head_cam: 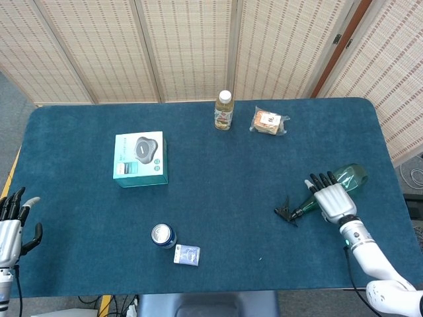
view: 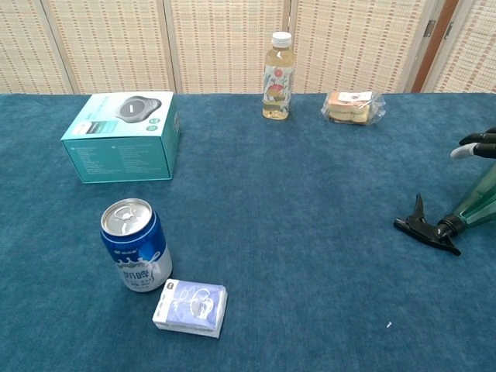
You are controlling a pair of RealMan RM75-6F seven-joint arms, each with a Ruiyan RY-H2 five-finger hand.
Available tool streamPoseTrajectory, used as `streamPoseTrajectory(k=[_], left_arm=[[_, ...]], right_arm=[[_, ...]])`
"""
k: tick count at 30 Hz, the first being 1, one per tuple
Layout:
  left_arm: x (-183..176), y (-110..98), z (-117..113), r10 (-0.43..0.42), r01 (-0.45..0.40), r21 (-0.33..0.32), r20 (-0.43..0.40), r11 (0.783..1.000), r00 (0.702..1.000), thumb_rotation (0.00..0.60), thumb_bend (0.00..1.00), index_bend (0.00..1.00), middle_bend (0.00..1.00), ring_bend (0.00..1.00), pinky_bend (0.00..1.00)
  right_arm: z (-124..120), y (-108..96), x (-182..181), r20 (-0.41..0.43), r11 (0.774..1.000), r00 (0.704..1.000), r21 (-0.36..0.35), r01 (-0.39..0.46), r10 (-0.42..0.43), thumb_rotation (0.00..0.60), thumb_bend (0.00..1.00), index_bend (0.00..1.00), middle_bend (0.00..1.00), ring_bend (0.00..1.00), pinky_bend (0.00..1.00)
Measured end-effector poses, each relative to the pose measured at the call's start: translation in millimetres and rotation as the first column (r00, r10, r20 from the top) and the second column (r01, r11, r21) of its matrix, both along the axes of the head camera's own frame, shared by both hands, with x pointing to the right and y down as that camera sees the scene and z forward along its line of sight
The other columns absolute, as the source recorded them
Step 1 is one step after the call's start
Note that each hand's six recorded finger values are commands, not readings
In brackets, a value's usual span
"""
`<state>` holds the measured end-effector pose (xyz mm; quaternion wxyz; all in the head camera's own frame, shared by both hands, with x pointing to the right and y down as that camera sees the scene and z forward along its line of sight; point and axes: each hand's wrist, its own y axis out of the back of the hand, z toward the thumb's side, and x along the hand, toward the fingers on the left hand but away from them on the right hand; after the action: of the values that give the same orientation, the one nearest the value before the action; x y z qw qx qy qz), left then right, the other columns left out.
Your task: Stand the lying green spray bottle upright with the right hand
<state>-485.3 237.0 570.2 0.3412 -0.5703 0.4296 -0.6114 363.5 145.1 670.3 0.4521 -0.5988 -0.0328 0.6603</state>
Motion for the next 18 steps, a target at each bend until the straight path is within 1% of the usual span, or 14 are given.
streamPoseTrajectory(k=[5, 12, 18], left_arm=[[-3, 2, 1, -0.014, 0.014, -0.008, 0.005, 1.000, 1.000, 0.600, 0.51, 0.18, 0.00, 0.00, 0.00], [-1, 7, -6, -0.009, 0.009, 0.011, 0.002, 1.000, 1.000, 0.600, 0.51, 0.18, 0.00, 0.00, 0.00], [-1, 10, -8, -0.009, 0.009, 0.013, 0.007, 1.000, 1.000, 0.600, 0.51, 0.18, 0.00, 0.00, 0.00]], right_arm=[[5, 2, -4, -0.001, 1.000, 1.000, -0.020, 0.004, -0.004, 0.600, 0.20, 0.00, 0.00, 0.00, 0.03], [18, 8, -6, 0.005, 0.999, 1.000, -0.049, 0.000, 0.000, 0.600, 0.21, 0.00, 0.01, 0.00, 0.03], [26, 12, -10, 0.022, 0.998, 1.000, -0.058, 0.011, -0.009, 0.600, 0.22, 0.00, 0.07, 0.00, 0.03]])
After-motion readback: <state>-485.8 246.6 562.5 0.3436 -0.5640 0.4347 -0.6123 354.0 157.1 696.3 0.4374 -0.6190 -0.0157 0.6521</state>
